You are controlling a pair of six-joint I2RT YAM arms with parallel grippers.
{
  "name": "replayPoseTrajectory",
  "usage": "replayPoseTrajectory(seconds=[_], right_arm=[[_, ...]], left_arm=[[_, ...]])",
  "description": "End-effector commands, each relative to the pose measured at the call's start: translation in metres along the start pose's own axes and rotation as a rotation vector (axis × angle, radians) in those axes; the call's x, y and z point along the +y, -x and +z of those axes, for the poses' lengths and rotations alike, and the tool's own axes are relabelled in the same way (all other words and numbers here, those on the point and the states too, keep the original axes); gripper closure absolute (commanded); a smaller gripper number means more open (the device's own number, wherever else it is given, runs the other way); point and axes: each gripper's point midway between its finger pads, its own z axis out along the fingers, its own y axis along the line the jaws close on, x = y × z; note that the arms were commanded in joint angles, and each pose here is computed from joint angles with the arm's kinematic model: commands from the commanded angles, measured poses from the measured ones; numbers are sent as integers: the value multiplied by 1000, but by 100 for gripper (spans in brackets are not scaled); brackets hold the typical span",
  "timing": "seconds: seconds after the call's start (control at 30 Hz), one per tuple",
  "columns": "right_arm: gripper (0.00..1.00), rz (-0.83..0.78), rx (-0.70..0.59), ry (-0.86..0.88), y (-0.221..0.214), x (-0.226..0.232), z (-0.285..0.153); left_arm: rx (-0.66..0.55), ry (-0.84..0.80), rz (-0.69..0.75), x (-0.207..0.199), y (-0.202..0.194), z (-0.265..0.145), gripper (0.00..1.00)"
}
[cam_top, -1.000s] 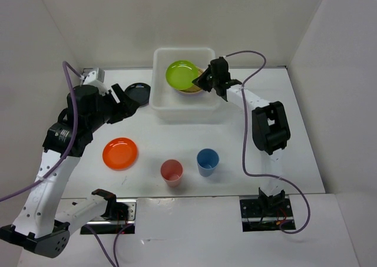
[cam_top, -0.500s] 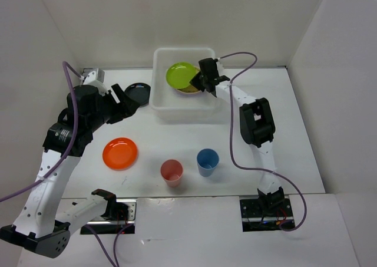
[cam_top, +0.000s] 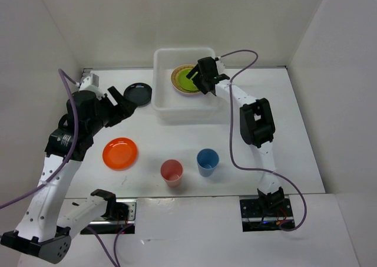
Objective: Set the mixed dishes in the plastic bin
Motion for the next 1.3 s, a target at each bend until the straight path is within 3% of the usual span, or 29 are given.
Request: replayPoseTrajectory(seconds=[0.0,0.13,0.2,0.23,0.3,0.33,0.4,0.43,0.57,0.97,1.27], right_arm=[[16,-45,-125,116,49,59,-54],[13,-101,-236,216,83,106,-121],[11,-139,-263,258,91,120,-146],[10,-145,-287,303,98,134,-176],[10,-173,-318,349,105,143,-206],[9,-171,-346,402,117,153,-243],[9,-202,-371,435,120,150,-270],[9,-201,-409,479,131,154,-309],[8,-239,-457,497,135,130,-361],[8,-276,-505,512,134,83,-436],[8,-279,-500,492,133,75,-435]], left_arm=[[-121,9,-108,7,23,6,19],[-52,-21,-180,21,18,47,19],[-23,4,-248,48,19,72,22],[-32,-41,-264,47,26,79,23],[-17,15,-346,87,27,105,27],[-7,-24,-363,90,32,114,28],[53,10,-435,124,27,144,31],[91,25,-454,134,21,162,31],[110,96,-490,173,20,194,37],[141,174,-517,226,9,267,37],[159,245,-489,238,-9,296,37]])
